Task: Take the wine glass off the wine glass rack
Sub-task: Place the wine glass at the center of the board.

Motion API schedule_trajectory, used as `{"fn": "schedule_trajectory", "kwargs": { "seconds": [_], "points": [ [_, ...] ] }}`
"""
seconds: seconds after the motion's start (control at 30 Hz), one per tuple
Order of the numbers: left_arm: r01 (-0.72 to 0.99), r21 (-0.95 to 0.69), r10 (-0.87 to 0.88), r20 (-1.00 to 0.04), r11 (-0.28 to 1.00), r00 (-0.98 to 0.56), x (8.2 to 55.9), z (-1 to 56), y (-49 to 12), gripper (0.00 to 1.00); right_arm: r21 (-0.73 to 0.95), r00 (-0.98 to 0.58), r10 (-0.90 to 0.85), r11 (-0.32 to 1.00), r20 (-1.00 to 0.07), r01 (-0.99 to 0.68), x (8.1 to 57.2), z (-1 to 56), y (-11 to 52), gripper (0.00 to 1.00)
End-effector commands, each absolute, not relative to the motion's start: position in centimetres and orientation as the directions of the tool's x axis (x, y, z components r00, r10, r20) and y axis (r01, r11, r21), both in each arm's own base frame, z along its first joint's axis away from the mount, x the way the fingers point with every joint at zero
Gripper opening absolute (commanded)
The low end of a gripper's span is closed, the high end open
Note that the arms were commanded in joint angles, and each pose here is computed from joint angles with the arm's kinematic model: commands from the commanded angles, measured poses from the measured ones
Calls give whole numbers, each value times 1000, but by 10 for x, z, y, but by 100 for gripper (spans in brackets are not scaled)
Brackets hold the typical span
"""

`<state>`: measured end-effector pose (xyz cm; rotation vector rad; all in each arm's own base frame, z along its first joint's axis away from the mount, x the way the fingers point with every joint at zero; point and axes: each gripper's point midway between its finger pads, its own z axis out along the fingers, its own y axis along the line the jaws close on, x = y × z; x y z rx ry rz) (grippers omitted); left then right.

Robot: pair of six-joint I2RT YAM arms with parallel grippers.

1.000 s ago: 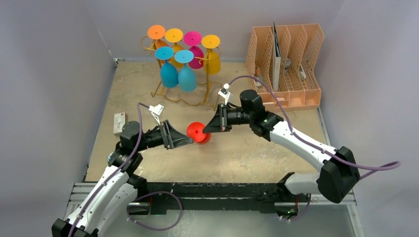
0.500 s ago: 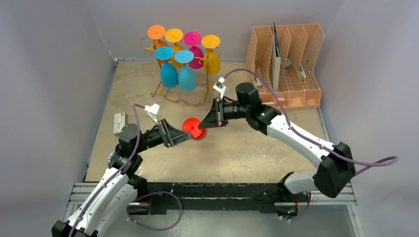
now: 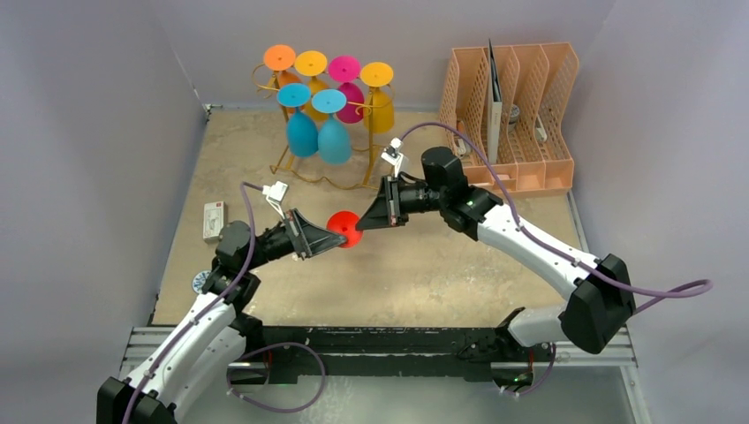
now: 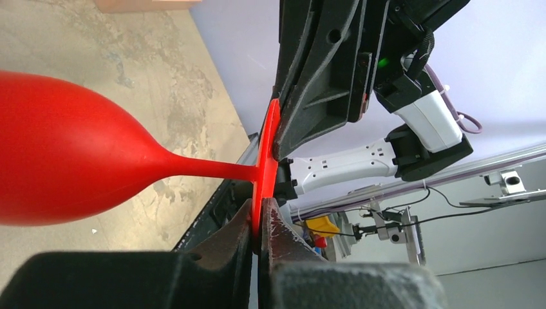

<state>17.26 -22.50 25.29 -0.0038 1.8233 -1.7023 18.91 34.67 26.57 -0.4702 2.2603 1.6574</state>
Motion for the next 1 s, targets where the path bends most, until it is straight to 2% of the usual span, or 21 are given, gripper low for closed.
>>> {"fn": "schedule_trajectory", "kwargs": {
  "seconds": [0.0,0.07,0.2,0.3,0.37,0.47,0.57,0.73,0.8,0.83,0.97],
  "points": [
    [484,-861,-394,-503,156,-769,167,265,-225,0,858,-890,-106,236,-444,-456,187,279,354,0],
    [489,-855,-374,-515,172,-771,164,261,-225,0,862,-893,-116,232,-435,-450,186,278,355,8],
    [506,-837,-313,-547,209,-776,157,258,-225,0,862,-887,-125,209,-444,-461,186,279,356,37],
    [535,-809,-268,-586,243,-764,155,259,-224,0,850,-874,-112,203,-474,-487,188,282,356,47],
    [558,-787,-233,-613,263,-755,153,258,-224,0,841,-865,-96,202,-493,-502,191,285,356,49],
    [560,-785,-181,-611,266,-771,148,257,-224,0,827,-845,-99,174,-525,-534,192,293,359,45],
    [585,-775,-147,-625,239,-767,144,262,-227,0,843,-852,-144,133,-504,-521,188,298,363,24],
    [595,-760,-129,-638,260,-759,149,262,-227,0,841,-849,-142,127,-509,-525,186,301,362,0],
    [584,-767,-135,-630,266,-765,151,260,-227,0,829,-839,-143,140,-525,-542,185,299,359,0],
    [581,-771,-141,-626,262,-767,152,261,-228,2,824,-835,-147,145,-530,-548,184,298,358,0],
    [547,-796,-159,-594,258,-789,154,260,-229,28,807,-822,-141,158,-552,-570,186,296,356,0]
  ]
}}
